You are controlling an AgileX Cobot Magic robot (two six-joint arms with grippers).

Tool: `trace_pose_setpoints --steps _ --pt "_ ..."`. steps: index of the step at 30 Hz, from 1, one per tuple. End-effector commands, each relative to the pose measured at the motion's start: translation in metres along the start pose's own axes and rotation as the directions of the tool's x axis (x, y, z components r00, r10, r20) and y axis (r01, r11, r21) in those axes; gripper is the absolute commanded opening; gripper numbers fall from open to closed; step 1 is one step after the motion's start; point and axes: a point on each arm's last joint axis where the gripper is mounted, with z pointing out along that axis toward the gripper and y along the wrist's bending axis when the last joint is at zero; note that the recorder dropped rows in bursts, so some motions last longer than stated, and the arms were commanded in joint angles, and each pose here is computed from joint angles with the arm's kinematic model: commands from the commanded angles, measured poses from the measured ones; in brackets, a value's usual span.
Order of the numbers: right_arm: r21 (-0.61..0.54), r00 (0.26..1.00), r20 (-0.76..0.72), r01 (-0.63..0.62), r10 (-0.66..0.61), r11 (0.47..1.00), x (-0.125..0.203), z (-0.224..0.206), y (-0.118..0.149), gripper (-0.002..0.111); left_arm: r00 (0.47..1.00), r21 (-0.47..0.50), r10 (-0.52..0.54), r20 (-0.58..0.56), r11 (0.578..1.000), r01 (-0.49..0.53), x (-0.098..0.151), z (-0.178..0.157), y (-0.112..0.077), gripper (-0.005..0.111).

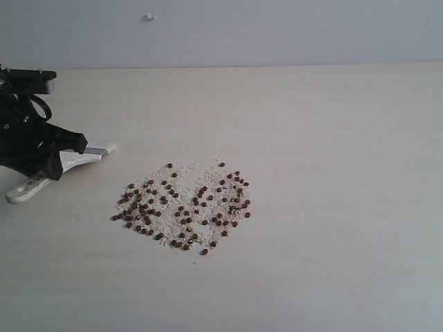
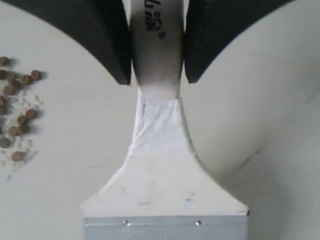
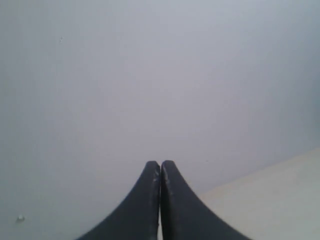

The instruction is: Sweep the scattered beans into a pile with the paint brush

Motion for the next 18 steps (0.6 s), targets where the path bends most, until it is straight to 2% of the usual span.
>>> trace_pose_setpoints --steps 1,5,10,15,17,18 --pt "-0.015 0.999 -0.005 -0.047 0.047 0.999 -0.005 0.000 0.004 0.000 1.000 0.011 0.003 0.022 1.000 -0.004 -0.008 -0.013 -0.003 0.000" --pt "0.004 0.997 -0.033 -0.072 0.072 0.997 -0.017 0.013 0.009 0.000 0.999 0.012 0.018 0.027 1.000 -0.018 -0.013 -0.020 -0.003 0.000" --pt "-0.013 0.999 -0.014 0.029 -0.029 0.999 -0.051 0.044 0.025 0.000 1.000 0.012 0.018 0.023 1.000 -0.019 -0.017 -0.027 -0.004 0.000" --pt "-0.112 0.981 -0.065 0.177 -0.185 0.978 -0.069 0.100 0.048 0.000 0.999 0.012 0.025 0.029 1.000 -0.025 -0.019 -0.030 -0.004 0.000" --pt "-0.207 0.961 -0.062 0.251 -0.269 0.946 -0.066 0.124 0.058 0.000 0.999 0.013 0.027 0.035 1.000 -0.027 -0.020 -0.030 -0.004 0.000" --pt "-0.272 0.940 -0.055 0.311 -0.337 0.911 -0.062 0.134 0.063 0.000 0.999 0.013 0.029 0.037 0.999 -0.029 -0.020 -0.030 -0.004 0.000"
